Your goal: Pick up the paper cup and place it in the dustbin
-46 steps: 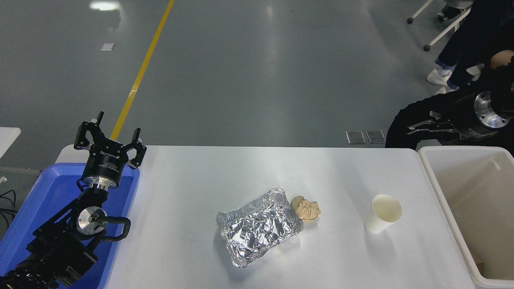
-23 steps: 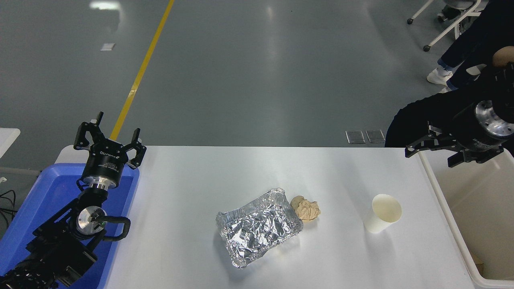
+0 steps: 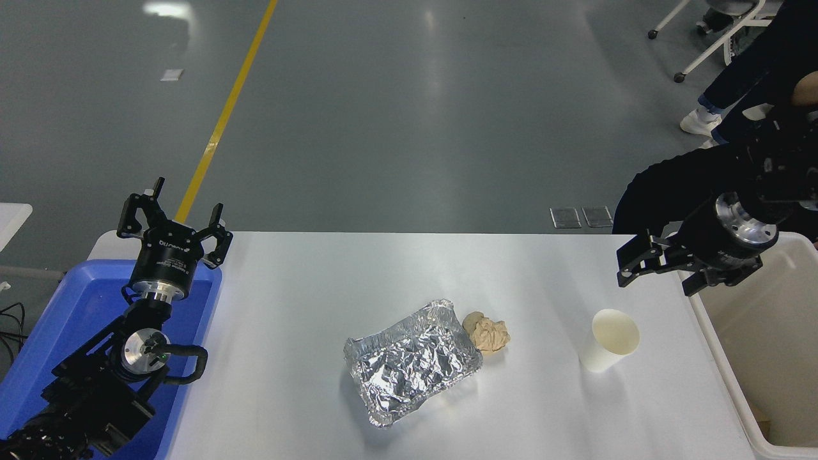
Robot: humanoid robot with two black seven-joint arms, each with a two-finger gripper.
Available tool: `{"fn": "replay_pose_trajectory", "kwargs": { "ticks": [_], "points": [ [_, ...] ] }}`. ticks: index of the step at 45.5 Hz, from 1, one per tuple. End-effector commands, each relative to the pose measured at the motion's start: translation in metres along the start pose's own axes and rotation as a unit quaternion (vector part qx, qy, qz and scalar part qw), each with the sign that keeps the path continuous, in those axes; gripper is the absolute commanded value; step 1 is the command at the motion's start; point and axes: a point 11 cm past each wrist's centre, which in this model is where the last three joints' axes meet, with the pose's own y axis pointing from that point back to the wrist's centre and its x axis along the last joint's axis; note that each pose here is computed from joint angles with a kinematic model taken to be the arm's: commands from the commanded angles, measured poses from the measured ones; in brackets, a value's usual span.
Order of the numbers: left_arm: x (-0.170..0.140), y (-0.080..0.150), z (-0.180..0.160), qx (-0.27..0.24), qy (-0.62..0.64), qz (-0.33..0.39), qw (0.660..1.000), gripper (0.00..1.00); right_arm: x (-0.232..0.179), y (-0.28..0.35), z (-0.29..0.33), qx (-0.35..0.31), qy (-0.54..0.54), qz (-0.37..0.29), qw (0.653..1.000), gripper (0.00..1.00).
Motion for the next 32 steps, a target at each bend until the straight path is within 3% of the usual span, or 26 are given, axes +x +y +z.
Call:
{"fn": "replay_pose_trajectory", "kwargs": {
  "ticks": [1,32],
  "points": [
    [0.0,0.0,0.0,0.0,0.0,0.0,1.0,0.98,-0.012,-0.038,0.011,-0.006,0.014,-0.004,1.0,1.0],
    [0.0,0.0,0.0,0.0,0.001,0.0,1.0,0.98,-0.024,-0.101,0.042,-0.018,0.039,0.038,0.998,1.0]
  ]
}}
